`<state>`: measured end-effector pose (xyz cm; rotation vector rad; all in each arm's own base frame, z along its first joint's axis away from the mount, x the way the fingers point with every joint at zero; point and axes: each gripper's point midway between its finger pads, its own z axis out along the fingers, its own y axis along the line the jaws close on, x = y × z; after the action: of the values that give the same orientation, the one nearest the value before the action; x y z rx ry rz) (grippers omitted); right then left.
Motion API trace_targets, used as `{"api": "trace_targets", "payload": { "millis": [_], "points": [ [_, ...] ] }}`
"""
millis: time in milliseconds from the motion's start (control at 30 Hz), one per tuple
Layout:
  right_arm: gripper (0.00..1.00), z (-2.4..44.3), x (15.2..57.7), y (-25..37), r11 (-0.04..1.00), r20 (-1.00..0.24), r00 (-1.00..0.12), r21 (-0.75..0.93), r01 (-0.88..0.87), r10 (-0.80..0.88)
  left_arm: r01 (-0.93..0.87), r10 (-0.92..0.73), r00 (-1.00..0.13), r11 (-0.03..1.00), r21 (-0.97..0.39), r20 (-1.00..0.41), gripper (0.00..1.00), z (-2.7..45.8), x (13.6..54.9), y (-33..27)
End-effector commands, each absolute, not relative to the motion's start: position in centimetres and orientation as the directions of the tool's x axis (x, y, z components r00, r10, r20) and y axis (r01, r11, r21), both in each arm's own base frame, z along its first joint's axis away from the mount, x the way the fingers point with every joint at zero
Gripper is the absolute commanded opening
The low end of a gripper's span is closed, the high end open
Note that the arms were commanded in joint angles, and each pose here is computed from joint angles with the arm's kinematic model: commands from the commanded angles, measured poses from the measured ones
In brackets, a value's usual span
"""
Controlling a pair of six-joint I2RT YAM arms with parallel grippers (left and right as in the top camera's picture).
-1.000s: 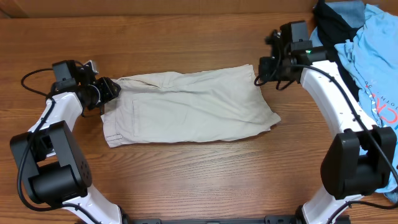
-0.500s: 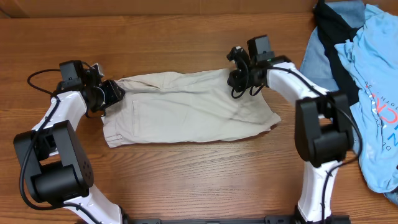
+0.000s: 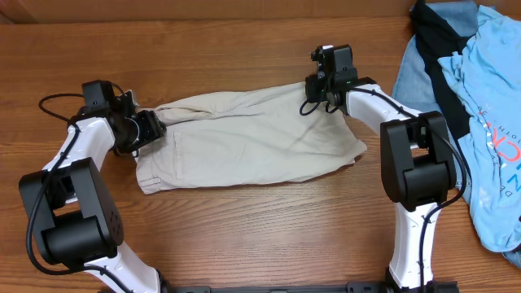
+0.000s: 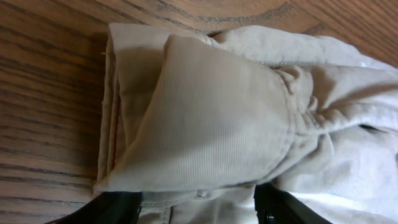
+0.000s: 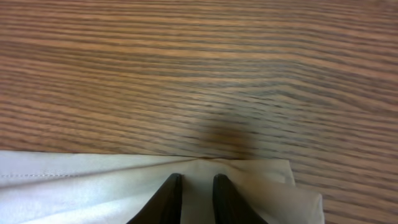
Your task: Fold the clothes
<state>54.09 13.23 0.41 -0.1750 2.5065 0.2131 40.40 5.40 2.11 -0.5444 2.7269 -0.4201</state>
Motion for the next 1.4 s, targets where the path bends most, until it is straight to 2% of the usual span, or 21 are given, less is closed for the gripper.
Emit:
{"api": "trace_targets", "payload": {
  "millis": [0,167,233,400,500,667,700,767,867,900,1100,1200,1367],
  "points": [
    [0.21,-2.8,53.8,5.3,0.997,-0.525,-0.848,0.004,0.083,0.073,-0.346,-0.409,-0.877,0.902,-0.26,-0.251,0.64,1.2,39.7,6.9],
    [0.21,-3.4,53.1,3.1,0.989,-0.488,-0.862,0.012,0.148,0.135,-0.34,-0.408,-0.872,0.902,-0.265,-0.272,0.74,1.3,40.2,7.0],
    [0.21,-3.6,52.6,3.0,0.989,-0.471,-0.872,0.007,0.148,0.134,-0.32,-0.396,-0.863,0.909,-0.266,-0.314,0.68,1.7,41.1,7.2],
    [0.21,-3.8,52.2,3.6,0.991,-0.455,-0.882,0.003,0.136,0.123,-0.253,-0.382,-0.831,0.907,-0.337,-0.404,0.65,4.0,44.1,6.7],
    [0.21,-3.9,52.0,3.7,0.991,-0.446,-0.887,0.001,0.135,0.121,-0.225,-0.375,-0.809,0.909,-0.35,-0.453,0.59,6.9,45.8,6.9],
    [0.21,-4.1,51.6,3.6,0.991,-0.431,-0.894,-0.004,0.135,0.12,-0.125,-0.337,-0.779,0.91,-0.396,-0.529,0.57,12.8,47.6,5.9],
    [0.21,-4.1,51.5,3.6,0.991,-0.429,-0.895,-0.005,0.135,0.12,-0.11,-0.333,-0.778,0.907,-0.406,-0.533,0.54,13.4,47.7,5.5],
    [0.21,-4.2,51.4,3.6,0.991,-0.425,-0.897,-0.006,0.135,0.12,-0.036,-0.289,-0.793,0.901,-0.432,-0.536,0.41,14.1,47.5,3.6],
    [0.21,-4.2,51.4,3.6,0.991,-0.422,-0.899,-0.006,0.135,0.12,0.053,-0.192,-0.834,0.905,-0.422,-0.517,0.29,13.2,46.6,0.7],
    [0.21,-4.2,51.4,3.6,0.991,-0.421,-0.899,-0.006,0.135,0.12,0.106,-0.115,-0.855,0.916,-0.387,-0.506,0.23,12.2,46.1,-1.0],
    [0.21,-4.3,51.0,3.6,0.991,-0.409,-0.905,-0.01,0.135,0.119,0.151,-0.025,-0.868,0.938,-0.312,-0.495,0.23,9.1,47.0,-3.7],
    [0.21,-4.4,50.9,3.6,0.991,-0.404,-0.907,-0.011,0.135,0.119,0.118,-0.058,-0.867,0.941,-0.317,-0.495,0.24,7.5,48.2,-3.7],
    [0.21,-4.5,50.7,3.5,0.991,-0.394,-0.911,-0.014,0.135,0.118,-0.019,-0.161,-0.899,0.943,-0.331,-0.407,0.24,2.1,48.6,-1.7]
  ]
}}
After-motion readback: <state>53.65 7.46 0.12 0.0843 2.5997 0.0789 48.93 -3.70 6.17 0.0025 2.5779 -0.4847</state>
